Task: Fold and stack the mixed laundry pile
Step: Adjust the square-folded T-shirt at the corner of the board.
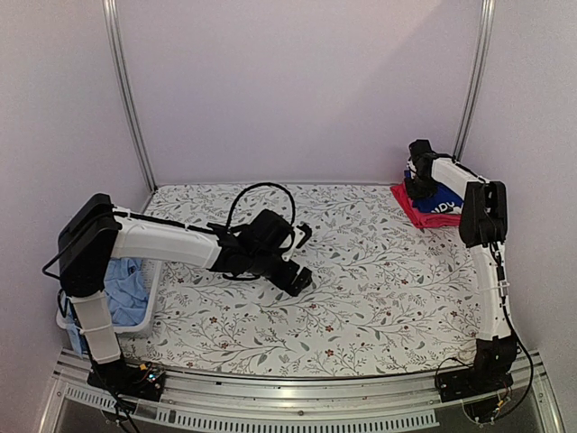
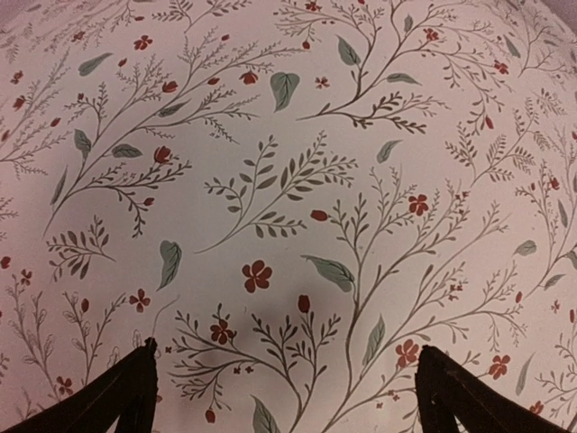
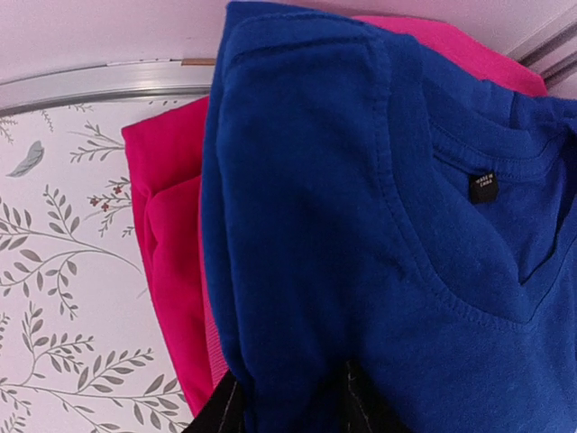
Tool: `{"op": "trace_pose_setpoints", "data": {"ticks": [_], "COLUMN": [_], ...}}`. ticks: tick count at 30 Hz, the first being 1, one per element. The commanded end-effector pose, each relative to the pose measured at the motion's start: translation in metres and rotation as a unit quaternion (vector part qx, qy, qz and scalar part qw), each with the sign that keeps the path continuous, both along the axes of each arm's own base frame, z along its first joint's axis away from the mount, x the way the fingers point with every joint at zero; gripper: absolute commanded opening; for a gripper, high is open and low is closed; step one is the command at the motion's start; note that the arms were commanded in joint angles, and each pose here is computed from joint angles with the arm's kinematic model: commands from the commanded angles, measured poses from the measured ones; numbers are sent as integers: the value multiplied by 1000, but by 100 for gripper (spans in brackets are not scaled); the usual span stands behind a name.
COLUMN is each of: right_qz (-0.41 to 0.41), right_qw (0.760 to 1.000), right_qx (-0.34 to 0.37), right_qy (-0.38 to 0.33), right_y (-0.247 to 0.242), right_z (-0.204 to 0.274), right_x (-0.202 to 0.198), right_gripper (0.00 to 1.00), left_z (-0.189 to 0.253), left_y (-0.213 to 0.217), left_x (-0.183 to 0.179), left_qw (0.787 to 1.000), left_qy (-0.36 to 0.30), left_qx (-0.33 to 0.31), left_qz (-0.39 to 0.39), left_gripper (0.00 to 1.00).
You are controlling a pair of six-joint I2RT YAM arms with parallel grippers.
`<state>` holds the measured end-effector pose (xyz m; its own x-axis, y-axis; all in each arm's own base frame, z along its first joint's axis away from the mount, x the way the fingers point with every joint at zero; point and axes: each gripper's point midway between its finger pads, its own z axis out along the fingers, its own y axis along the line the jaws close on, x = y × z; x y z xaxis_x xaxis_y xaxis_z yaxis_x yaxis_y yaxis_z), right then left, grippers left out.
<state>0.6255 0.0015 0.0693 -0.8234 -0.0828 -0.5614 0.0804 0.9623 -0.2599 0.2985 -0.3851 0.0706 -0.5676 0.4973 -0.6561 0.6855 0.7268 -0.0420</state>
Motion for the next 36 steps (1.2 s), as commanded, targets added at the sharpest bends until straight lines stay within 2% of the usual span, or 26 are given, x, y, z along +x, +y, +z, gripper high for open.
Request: {"op": "trace_pose_setpoints", "data": {"ticks": [1,7,17,23,32,33,36], "right_qz": [-14,-3,88,112,127,129,132], "right_qw": [1000,1000,987,983,983,983,983], "right_qx": [-26,-5,118,138,128,128,125], "right_qy": [-6,-12,-60,-49,-23,-18,-9], "right_y": [-9,-5,44,55,53,54,54], "right_z": [4,11,60,59,47,44,38], "right_x": [3,5,14,6,-11,-12,-14], "right_gripper": [22,0,0,0,0,1,17], "left_z": [14,12,13,14,14,14,18], "left_y": [4,7,6,5,2,2,2], "left_x": [6,3,3,2,3,3,5], "left_qw": [1000,1000,1000,1000,1000,1000,1000], "left_qy": [-13,-11,-9,-10,-12,-12,-16], "left_qx": [-10,-5,-14,-16,-18,-18,-19], "left_qz": [6,7,8,7,3,3,4], "left_gripper": [100,100,100,100,100,100,100]}}
